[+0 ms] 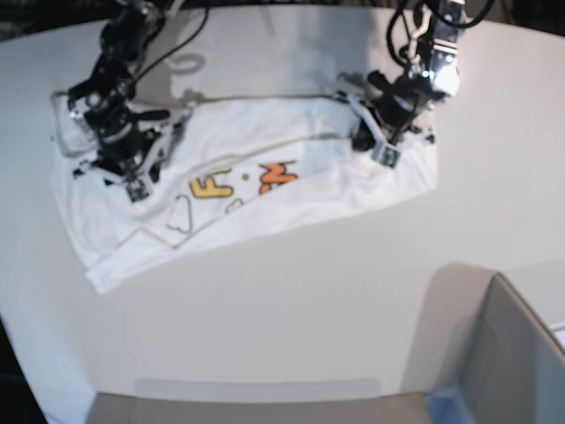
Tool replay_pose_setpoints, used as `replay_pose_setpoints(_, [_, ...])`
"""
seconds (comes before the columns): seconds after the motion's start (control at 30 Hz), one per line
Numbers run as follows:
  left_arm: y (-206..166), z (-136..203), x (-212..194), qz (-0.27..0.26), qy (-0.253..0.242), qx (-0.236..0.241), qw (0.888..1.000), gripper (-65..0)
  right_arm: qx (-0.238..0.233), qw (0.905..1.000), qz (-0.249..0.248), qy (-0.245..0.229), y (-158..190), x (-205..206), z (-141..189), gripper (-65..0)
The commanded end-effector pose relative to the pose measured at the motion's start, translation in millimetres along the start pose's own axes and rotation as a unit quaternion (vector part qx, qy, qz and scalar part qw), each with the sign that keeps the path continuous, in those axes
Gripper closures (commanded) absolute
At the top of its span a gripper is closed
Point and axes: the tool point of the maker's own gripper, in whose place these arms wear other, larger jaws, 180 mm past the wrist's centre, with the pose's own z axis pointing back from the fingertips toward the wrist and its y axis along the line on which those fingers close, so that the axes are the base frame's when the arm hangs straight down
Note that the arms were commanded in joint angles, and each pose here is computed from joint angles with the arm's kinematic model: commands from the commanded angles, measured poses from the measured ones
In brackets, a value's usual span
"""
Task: Layout the t-shirt on the table in an organized manner, then fold the t-shirt properly
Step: 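Pull the shirt corner outward with the right gripper to flatten it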
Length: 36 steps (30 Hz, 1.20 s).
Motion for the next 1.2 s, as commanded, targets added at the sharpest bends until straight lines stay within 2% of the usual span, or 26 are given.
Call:
replay_pose_setpoints(0.0, [-2.4,2.3,-34.8,-0.006,0.074,-0.002,0.997,-1.4,0.003,0.9999,0.003,-0.011,-1.4,2.9,0.1,-19.6])
replay_pose_setpoints(0.13, [-2.4,2.3,-34.8,-0.006,0.074,-0.002,0.997,-1.4,-0.002,0.9989,-0.033,0.035,-12.1,-37.4,-6.3,-19.6])
replay_pose_setpoints(0.2, [-2.4,2.4,-35.4,-0.006,0.075,-0.002,0.997,-1.4,-0.010,0.9979,-0.047,0.043,-20.9,-44.3,-10.3,-19.6])
replay_pose_setpoints(0.37, [-2.4,2.5,-34.9,-0.006,0.074,-0.002,0.997,-1.4,-0.013,0.9966,-0.041,0.070,-40.6,-61.6,-20.8,-19.6])
replay_pose_setpoints(0.7, [-2.4,2.6,-36.2,-0.007,0.076,-0.002,0.997,-1.4,-0.091,0.9936,-0.053,0.039,-115.7,-36.1,-12.7,-19.6])
replay_pose_setpoints(1.0, [10.0,7.1,-39.8,0.005,0.077,0.014,0.997,-1.4,-0.073,0.9937,-0.067,0.051,-135.5,-34.8,-39.3,-19.6])
replay_pose_setpoints(1.17, [8.4,8.3,-45.0,0.006,0.083,0.013,0.996,-1.4,-0.110,0.9923,-0.057,-0.004,-140.4,2.3,-14.9,-19.6])
